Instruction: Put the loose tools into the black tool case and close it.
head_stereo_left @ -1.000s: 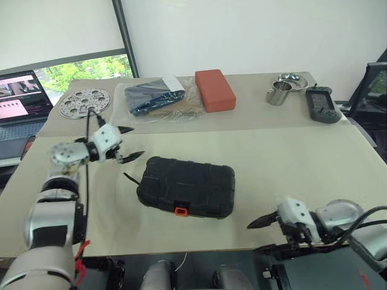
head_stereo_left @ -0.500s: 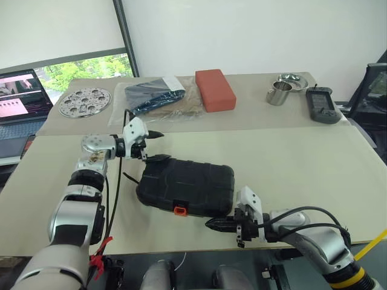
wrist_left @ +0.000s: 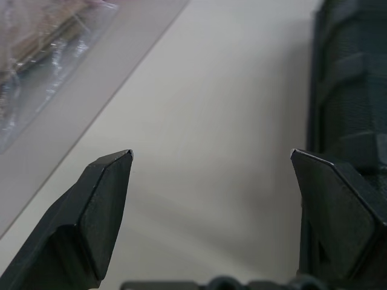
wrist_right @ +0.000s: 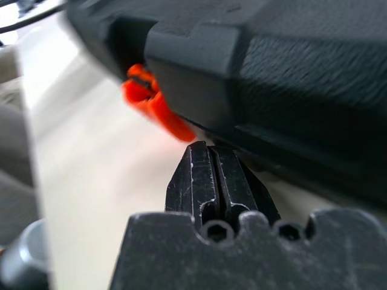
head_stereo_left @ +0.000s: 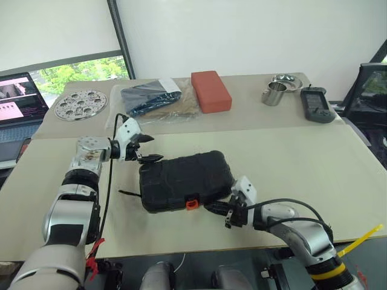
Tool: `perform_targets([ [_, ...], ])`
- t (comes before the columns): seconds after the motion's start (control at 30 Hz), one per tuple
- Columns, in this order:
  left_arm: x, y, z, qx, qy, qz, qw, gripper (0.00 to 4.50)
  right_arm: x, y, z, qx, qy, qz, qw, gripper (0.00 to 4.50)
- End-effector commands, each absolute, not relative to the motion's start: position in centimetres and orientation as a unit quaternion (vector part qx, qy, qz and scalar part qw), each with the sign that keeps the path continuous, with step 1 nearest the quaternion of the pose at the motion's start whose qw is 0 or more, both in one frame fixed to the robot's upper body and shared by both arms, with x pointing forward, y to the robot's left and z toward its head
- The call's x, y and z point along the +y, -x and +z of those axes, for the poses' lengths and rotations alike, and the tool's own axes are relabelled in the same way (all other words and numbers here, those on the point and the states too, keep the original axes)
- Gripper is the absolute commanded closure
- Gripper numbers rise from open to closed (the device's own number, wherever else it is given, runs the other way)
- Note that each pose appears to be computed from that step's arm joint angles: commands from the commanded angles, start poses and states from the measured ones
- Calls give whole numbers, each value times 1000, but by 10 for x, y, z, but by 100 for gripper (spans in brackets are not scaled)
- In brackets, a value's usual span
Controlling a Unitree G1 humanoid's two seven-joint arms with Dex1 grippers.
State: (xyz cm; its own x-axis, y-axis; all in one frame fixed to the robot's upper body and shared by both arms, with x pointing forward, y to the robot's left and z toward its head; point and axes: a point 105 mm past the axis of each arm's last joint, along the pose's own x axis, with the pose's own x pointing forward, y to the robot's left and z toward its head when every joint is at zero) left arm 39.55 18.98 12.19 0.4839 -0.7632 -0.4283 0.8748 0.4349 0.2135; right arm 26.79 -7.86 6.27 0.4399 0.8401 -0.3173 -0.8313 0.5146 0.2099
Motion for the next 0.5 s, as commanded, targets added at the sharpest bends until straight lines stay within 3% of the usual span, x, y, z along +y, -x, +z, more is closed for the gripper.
perform_targets([
  [0.03,195,-370,74,223,-228,-531,785,0,-94,-301,88,129,8,436,890,444],
  [0.2,191,-383,89,177,-217,-500,819,0,-100,-311,94,110,15,418,902,444],
  [0.3,182,-393,117,104,-197,-494,840,0,-110,-316,101,90,29,395,914,444],
  [0.47,165,-392,166,3,-136,-523,841,0,-117,-300,102,96,59,411,905,444],
  [0.5,162,-390,173,-10,-132,-530,837,0,-118,-293,100,106,66,422,898,419],
])
